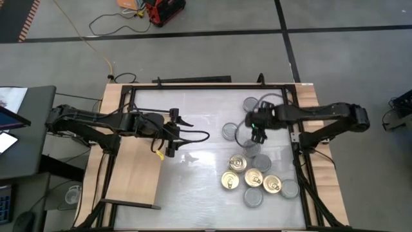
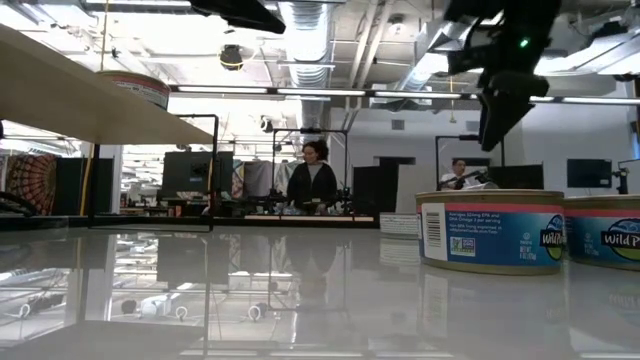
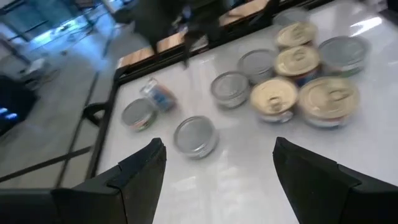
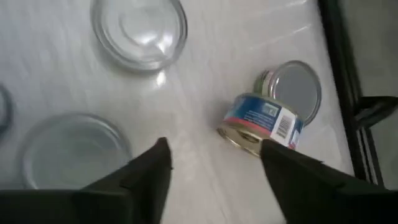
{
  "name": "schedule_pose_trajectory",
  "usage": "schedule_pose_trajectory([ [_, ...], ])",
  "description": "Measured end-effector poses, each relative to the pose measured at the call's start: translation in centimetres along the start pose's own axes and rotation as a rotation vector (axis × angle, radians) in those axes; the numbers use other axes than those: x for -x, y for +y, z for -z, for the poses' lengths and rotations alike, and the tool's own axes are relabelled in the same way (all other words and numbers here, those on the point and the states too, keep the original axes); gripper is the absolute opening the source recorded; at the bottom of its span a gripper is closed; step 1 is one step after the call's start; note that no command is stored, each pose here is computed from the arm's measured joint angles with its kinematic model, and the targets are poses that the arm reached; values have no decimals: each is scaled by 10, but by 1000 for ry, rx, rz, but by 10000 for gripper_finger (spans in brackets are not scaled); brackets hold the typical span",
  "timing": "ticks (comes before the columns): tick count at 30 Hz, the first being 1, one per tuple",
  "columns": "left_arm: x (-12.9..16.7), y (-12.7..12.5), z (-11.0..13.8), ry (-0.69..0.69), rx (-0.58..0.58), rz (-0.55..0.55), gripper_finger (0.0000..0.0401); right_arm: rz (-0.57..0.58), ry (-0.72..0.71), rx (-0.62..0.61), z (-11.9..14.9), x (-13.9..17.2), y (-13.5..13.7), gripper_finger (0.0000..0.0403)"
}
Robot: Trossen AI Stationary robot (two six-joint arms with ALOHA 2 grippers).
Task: Stack canned seafood by type on shelf
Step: Stack the blue tuna can on top of the blue tuna can on the shelf
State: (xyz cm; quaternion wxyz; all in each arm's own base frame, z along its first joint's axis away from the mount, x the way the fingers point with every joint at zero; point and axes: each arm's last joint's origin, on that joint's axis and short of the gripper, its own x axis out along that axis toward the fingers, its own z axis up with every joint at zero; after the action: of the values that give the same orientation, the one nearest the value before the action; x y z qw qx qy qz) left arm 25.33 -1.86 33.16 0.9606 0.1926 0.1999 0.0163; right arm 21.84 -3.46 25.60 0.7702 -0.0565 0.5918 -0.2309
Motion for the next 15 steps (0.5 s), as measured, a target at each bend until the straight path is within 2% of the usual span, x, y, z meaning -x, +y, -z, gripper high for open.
schedule_pose_trajectory([
  [3,-4,-1,0,-29,5,72,284,-28,52,86,-6,-7,-17,340],
  [6,-11,-2,3,-17,-30,115,284,-42,52,193,-10,-7,-28,359],
  [8,-16,-1,5,-14,-60,115,283,-65,47,251,-12,-7,-35,362],
  [11,-25,3,9,8,-85,100,284,-133,74,272,-16,-15,-46,361],
  [15,-34,11,14,20,-76,71,284,-182,184,326,-25,-31,-54,359],
])
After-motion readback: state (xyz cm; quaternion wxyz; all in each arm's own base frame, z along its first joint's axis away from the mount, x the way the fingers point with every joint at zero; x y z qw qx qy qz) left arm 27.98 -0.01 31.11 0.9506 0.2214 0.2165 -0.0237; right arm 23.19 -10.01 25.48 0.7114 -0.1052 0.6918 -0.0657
